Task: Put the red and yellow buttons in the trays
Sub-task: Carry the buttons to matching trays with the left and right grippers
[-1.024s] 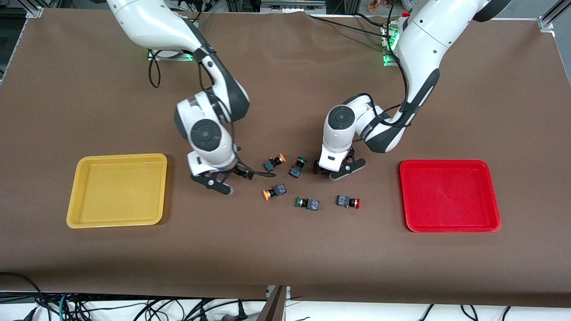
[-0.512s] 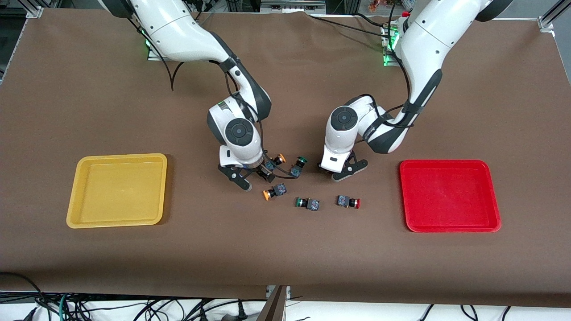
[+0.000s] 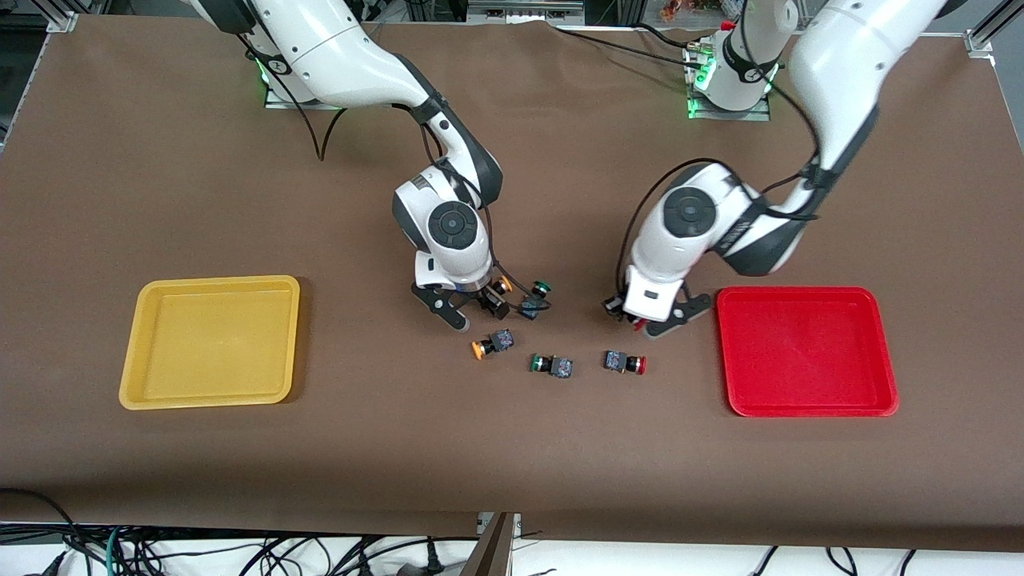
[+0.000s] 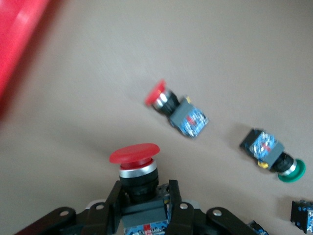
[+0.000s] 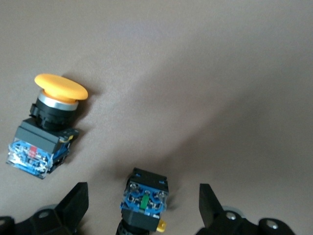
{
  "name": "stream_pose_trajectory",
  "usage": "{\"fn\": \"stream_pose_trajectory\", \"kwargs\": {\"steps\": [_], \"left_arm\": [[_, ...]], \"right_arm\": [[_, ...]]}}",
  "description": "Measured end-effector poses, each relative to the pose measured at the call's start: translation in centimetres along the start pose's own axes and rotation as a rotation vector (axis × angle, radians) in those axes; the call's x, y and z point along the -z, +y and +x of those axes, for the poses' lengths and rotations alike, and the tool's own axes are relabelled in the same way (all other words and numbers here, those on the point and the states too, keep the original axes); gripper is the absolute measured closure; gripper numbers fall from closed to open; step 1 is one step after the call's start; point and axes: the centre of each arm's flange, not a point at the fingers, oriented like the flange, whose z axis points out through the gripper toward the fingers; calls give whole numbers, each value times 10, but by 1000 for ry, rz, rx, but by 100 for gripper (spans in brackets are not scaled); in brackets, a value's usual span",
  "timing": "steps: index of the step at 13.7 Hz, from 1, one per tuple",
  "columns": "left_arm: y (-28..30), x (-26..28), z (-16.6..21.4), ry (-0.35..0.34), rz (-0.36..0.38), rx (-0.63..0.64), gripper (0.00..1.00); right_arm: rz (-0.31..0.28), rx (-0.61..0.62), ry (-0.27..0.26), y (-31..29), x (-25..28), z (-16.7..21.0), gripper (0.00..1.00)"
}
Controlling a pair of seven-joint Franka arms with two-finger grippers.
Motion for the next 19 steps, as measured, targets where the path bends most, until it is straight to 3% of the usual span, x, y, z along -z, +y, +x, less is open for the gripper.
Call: {"fn": "stream_pose_trajectory", "kwargs": {"steps": [5,10,15,19], "left_arm": [[-92,26,90,-10,41,-145,60],[-202,26,163,-50,75,-449,60],[-254,1,180,-102,95,-676,60],[-241,-49,169,-95,55,-726,60]], "right_arm": [[1,-19,-2,-2,-5,-13,4],[16,-21,1,-3,-9,-13,58],[47,-23,23,-6,13,22,59],[-25,148,7,18,68,98,59]]}}
